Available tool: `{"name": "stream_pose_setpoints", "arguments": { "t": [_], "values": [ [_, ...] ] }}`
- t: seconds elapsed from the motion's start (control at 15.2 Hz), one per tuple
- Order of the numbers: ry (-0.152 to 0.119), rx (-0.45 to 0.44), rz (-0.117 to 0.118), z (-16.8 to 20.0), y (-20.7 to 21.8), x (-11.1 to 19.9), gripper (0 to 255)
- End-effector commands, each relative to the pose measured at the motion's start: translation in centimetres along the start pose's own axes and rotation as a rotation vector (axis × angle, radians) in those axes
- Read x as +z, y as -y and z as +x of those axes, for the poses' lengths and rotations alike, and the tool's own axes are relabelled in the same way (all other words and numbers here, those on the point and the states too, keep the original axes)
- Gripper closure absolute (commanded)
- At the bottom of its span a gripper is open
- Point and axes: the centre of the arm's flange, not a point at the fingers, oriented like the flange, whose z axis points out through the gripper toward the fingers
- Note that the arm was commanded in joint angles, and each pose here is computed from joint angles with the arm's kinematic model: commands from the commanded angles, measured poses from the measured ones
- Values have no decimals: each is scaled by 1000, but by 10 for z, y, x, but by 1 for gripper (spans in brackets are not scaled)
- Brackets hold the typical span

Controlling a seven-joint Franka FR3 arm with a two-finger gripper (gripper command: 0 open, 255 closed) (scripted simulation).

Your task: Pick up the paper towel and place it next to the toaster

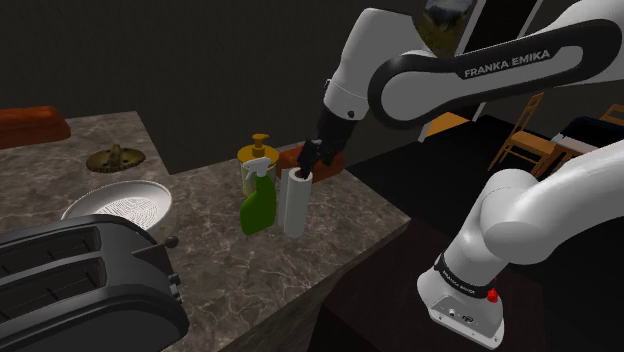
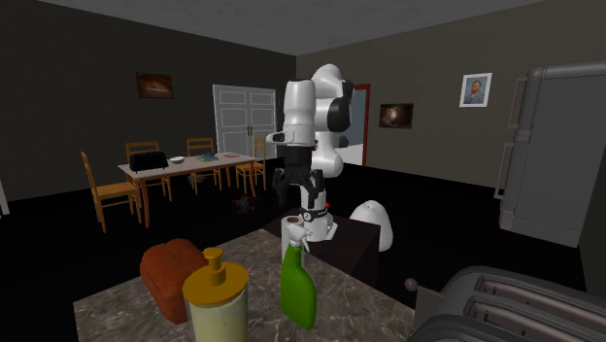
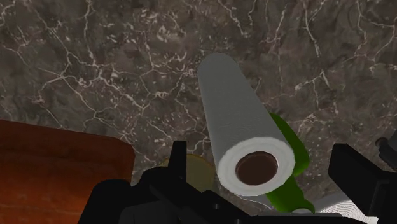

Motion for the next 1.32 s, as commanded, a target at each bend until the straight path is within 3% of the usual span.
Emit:
{"name": "stream_pose_setpoints", "arguments": {
  "t": [0.0, 0.46, 0.92, 0.99, 1.25],
  "values": [
    [-1, 4, 1, 4, 6, 19, 0],
    [-1, 4, 1, 4, 6, 54, 0],
    [-1, 4, 1, 4, 6, 54, 0],
    [-1, 4, 1, 4, 6, 54, 255],
    [-1, 4, 1, 4, 6, 54, 255]
  ]
}}
